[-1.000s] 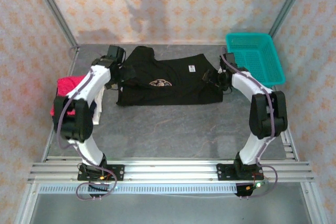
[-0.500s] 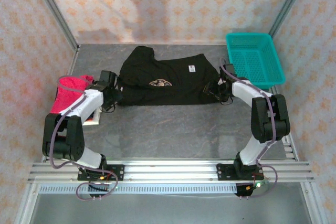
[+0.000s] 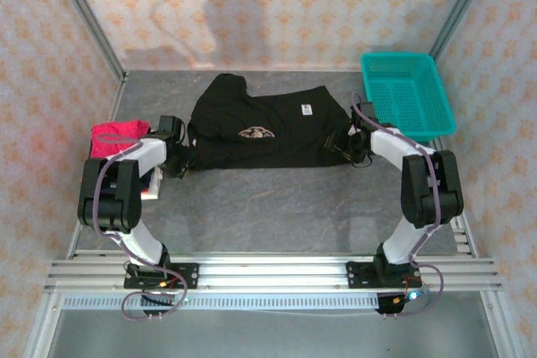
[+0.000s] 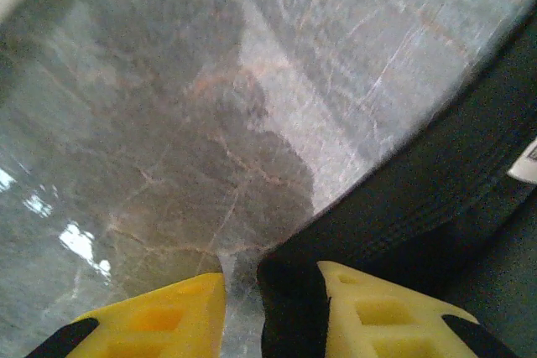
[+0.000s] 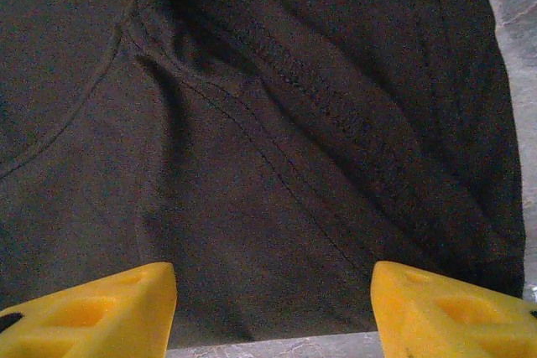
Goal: Fold and stack the t-shirts
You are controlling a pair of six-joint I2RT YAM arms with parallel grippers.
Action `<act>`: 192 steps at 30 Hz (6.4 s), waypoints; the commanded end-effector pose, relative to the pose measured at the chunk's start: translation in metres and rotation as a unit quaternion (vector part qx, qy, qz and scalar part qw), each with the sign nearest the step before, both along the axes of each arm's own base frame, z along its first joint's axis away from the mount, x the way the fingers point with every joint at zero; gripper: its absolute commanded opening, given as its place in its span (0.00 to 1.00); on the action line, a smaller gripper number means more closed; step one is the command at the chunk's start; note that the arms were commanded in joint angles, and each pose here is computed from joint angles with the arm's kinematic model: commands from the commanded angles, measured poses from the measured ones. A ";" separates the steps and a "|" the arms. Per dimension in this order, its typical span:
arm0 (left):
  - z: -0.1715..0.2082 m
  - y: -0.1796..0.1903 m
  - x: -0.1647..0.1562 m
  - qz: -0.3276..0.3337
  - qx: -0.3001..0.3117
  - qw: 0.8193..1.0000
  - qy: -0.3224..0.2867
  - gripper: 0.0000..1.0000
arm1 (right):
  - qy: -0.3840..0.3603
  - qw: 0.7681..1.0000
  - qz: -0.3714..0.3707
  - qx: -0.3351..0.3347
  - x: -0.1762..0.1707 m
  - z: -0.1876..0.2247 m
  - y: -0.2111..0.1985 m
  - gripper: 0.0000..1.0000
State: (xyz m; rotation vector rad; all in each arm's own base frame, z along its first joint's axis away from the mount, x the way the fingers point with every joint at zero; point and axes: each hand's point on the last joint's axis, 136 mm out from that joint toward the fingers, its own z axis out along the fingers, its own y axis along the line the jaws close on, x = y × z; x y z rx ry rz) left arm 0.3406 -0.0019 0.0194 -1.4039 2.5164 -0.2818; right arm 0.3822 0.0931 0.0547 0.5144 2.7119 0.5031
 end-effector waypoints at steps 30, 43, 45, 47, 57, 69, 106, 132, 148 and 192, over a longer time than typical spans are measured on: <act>0.002 0.006 -0.060 0.052 -0.025 0.996 0.068 0.00 | 0.060 0.998 0.012 -0.035 -0.021 -0.031 -0.024 0.56; 0.023 0.032 -0.042 0.043 -0.006 0.998 0.055 0.00 | -0.040 0.995 0.024 -0.091 0.003 0.027 -0.033 0.63; 0.021 0.036 -0.045 0.047 -0.012 0.997 0.058 0.00 | -0.050 0.992 0.053 -0.100 0.004 0.028 -0.023 0.65; 0.018 0.039 -0.048 0.049 -0.018 0.997 0.061 0.00 | -0.044 0.989 0.079 -0.119 0.000 0.021 -0.015 0.65; 0.014 0.039 -0.053 0.046 -0.031 0.996 0.068 0.00 | 0.020 0.988 0.106 -0.114 -0.027 -0.022 0.000 0.59; 0.004 0.040 -0.087 -0.006 -0.006 0.992 0.128 0.00 | 0.097 0.985 0.090 -0.114 -0.064 -0.050 -0.009 0.18; 0.049 -0.041 -0.104 0.032 -0.028 0.999 0.004 0.66 | -0.047 0.992 0.106 -0.041 -0.050 0.049 0.057 0.61; 0.039 0.009 -0.091 0.068 0.029 0.997 0.032 0.00 | -0.052 0.993 0.092 -0.051 -0.048 0.051 0.052 0.61; 0.071 0.017 -0.056 -0.025 0.136 0.990 0.022 0.95 | -0.039 0.995 0.075 -0.050 -0.016 0.020 0.063 0.58; 0.108 -0.004 0.097 -0.102 0.245 0.964 -0.030 0.97 | -0.139 0.985 0.087 -0.052 0.021 0.068 0.071 0.65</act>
